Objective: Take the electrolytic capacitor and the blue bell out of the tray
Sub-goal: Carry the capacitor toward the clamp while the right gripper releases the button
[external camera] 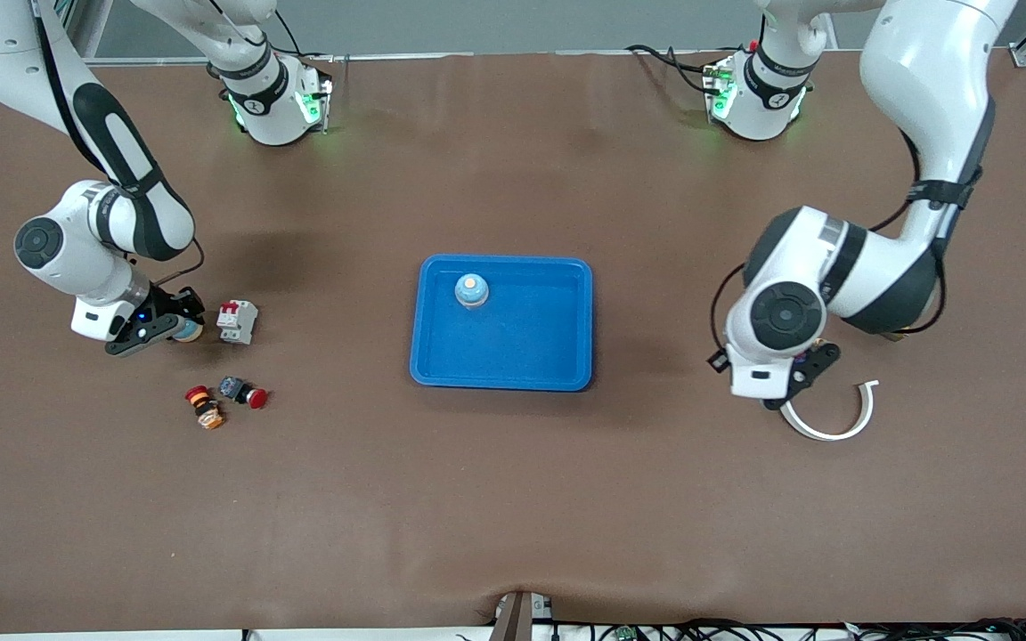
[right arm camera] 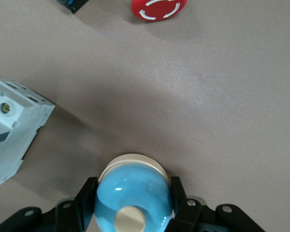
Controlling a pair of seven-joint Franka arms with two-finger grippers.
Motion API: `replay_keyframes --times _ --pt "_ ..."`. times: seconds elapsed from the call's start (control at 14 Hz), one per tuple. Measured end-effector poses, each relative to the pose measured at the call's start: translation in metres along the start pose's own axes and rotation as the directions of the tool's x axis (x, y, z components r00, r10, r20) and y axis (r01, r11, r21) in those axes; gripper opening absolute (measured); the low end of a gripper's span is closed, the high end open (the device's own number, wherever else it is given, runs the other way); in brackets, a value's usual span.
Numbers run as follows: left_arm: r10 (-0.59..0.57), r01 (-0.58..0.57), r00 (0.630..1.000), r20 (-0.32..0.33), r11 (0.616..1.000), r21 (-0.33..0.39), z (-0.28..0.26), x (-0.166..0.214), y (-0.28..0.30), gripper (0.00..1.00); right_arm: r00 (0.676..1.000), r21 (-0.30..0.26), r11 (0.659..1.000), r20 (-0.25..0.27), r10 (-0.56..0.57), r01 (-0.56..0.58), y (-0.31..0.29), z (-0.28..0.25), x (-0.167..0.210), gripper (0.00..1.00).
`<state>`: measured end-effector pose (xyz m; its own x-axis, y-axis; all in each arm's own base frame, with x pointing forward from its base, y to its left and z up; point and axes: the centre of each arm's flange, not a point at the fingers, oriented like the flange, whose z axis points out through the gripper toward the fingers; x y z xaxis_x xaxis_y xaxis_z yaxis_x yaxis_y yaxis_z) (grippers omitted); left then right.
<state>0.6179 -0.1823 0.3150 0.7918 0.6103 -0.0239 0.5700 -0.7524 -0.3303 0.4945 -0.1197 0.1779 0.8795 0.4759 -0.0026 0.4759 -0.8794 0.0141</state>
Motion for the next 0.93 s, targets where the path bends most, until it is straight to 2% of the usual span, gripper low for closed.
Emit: replay_keyframes --times 0.21,0.29,0.5,0.71,0.93 --pt "0.063 -0.062 0.998 -0.019 0.997 0.036 0.015 0.025 -0.020 0.33 1.000 0.000 1.000 0.000 -0.001 0.001 0.000 0.003 0.000 0.65" --pt "0.088 -0.087 0.996 -0.021 0.995 0.044 0.020 0.031 -0.026 0.33 1.000 0.000 1.000 0.000 -0.001 0.001 0.000 0.003 0.000 0.71" --pt "0.139 -0.138 0.990 -0.012 0.990 0.029 0.041 0.059 -0.044 0.33 1.000 0.002 1.000 0.002 0.000 0.000 0.000 0.001 0.000 0.99" --pt "0.202 -0.202 0.979 -0.006 0.979 -0.009 0.066 0.093 -0.063 0.33 1.000 0.036 0.999 0.031 0.001 -0.002 0.006 -0.026 0.007 1.00" --pt "0.258 -0.257 0.966 0.004 0.965 -0.043 0.087 0.119 -0.080 0.33 0.998 0.082 0.996 0.068 0.016 -0.022 0.017 -0.099 0.023 1.00"
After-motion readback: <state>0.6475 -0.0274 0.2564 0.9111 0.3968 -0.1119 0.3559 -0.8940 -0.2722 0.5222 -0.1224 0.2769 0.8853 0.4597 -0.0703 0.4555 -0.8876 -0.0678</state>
